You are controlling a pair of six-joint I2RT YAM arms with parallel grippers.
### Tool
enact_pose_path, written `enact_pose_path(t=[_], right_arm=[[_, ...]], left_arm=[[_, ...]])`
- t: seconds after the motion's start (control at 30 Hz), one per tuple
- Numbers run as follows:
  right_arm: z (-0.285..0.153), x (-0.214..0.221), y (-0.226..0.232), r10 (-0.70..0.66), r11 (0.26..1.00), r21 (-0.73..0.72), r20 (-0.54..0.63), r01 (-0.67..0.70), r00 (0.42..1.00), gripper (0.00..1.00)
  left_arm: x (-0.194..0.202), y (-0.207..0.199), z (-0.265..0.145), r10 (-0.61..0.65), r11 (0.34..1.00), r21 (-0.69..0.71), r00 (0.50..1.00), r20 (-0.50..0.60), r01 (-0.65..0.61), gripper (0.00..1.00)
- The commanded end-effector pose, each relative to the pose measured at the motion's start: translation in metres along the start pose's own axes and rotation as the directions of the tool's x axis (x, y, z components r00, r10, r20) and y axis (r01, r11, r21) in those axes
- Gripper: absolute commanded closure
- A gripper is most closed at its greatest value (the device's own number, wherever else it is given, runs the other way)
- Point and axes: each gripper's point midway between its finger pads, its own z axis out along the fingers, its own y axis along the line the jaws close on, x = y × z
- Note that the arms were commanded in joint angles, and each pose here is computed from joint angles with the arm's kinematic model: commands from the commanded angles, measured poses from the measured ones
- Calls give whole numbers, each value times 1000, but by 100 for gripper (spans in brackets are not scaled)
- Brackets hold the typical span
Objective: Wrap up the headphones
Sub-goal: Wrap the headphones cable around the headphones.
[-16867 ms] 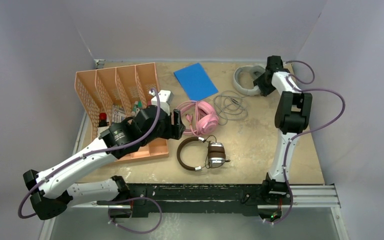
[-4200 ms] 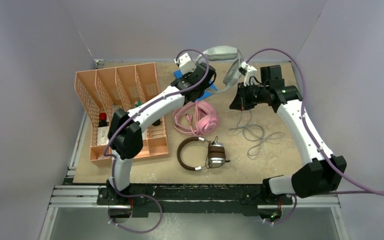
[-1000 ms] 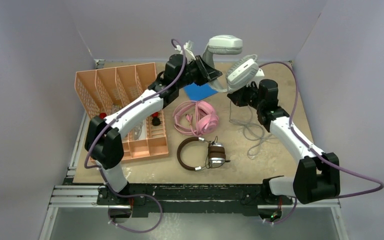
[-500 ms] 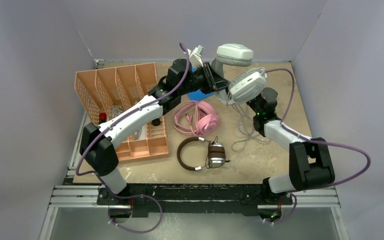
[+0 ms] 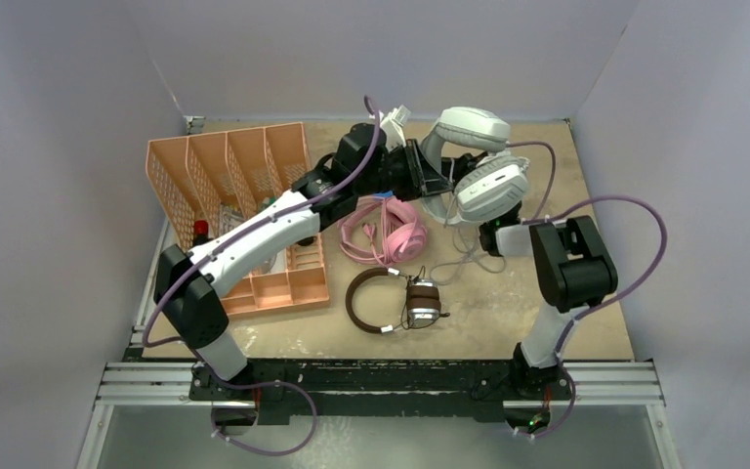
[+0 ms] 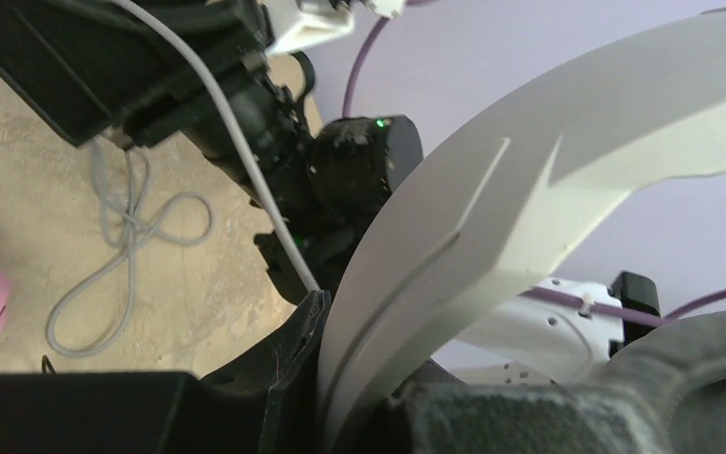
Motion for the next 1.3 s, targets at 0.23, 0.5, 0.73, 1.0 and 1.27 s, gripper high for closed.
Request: enact_pose_path(t=[0.23,0.5,0.73,1.0,1.27], right_arm=[[-8,-79,-61,44,997,60,96,-50,994,79],[-26,-98,-59,103,994,55,-212,-94,972,100],[-36,-131,-34,160,986,98,-359,-133,920,100],[-45,-180,27,150,988,28,-415,-152,898,100],[-78,-202,98,95,984,-95,-414,-147,905,100]], left_arm=[[-25,-60,-81,296,955,-16,952,83,-296,100],[-42,49,-116,710,542,-498,686,-160,-677,100],[-49,84,-120,838,112,-577,389,-382,-809,100],[-67,115,-91,786,-80,-723,402,-469,-686,100],[-104,133,-68,746,34,-861,587,-315,-507,100]])
